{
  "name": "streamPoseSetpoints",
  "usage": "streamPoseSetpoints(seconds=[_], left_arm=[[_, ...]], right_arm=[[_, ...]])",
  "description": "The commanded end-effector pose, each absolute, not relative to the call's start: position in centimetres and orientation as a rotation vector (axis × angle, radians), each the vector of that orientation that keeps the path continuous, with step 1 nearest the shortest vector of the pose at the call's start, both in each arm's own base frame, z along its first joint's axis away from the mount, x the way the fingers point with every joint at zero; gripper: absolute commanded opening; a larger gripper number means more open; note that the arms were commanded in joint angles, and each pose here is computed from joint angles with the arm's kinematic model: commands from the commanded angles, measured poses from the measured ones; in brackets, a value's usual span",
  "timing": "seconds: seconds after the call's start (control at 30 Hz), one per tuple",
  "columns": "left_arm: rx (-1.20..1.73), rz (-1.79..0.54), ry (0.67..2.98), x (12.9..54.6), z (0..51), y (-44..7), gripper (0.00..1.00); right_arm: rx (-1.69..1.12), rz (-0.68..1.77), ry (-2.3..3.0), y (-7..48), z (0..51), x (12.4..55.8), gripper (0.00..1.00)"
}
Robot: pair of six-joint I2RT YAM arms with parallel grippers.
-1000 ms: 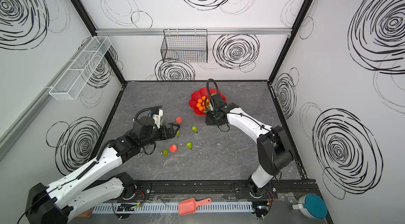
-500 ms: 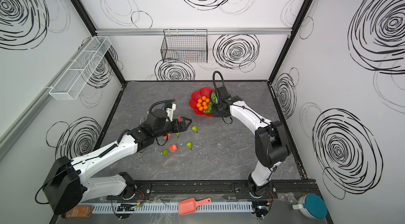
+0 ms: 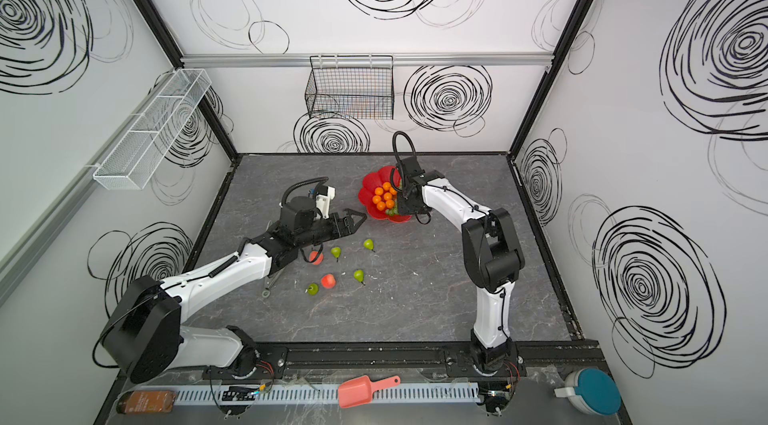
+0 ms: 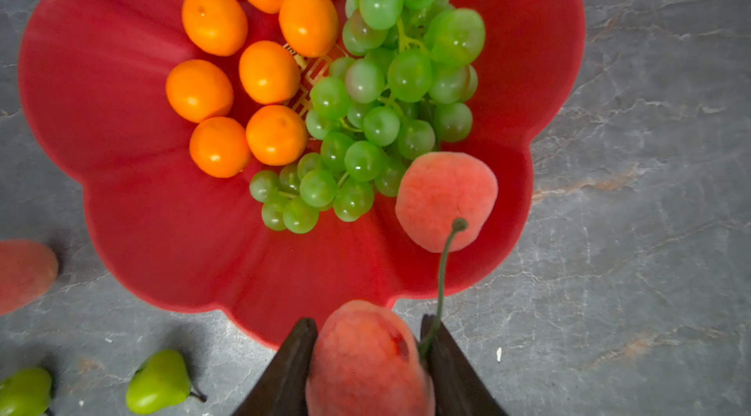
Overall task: Place and organize the fake fruits in the fruit bowl
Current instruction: 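Lower the peach into the bowl beside the other peach and open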
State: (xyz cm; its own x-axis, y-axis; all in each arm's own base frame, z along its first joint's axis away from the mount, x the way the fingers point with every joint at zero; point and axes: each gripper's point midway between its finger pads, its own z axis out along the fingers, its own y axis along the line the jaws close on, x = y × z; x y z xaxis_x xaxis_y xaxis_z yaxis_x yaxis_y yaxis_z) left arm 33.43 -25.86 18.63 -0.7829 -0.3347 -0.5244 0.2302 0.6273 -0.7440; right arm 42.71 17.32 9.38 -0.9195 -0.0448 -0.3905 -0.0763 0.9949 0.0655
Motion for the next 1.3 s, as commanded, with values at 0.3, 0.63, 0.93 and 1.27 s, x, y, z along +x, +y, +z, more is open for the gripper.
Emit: streamPoseSetpoints(seconds=[0.3, 0.63, 0.93, 1.27], left_arm=[[-0.062, -1.219, 2.087, 35.0, 22.0, -26.5, 0.96], [-0.068, -1.208, 2.091, 34.8, 21.9, -25.9, 0.96], [-0.082, -1.199, 2.097, 34.7, 21.6, -25.2, 0.96], [-0.042, -1.102, 2.113, 34.0, 22.5, -24.1, 0.96]], right_arm=[[-0.12, -0.055, 2.77, 17.2, 7.7, 44.1, 0.43], [-0.12, -0.084, 2.777, 17.1, 7.3, 44.4, 0.48], [-0.121, -0.082, 2.779, 17.2, 7.3, 44.4, 0.52], [-0.118, -0.013, 2.724, 17.8, 10.7, 44.5, 0.56]])
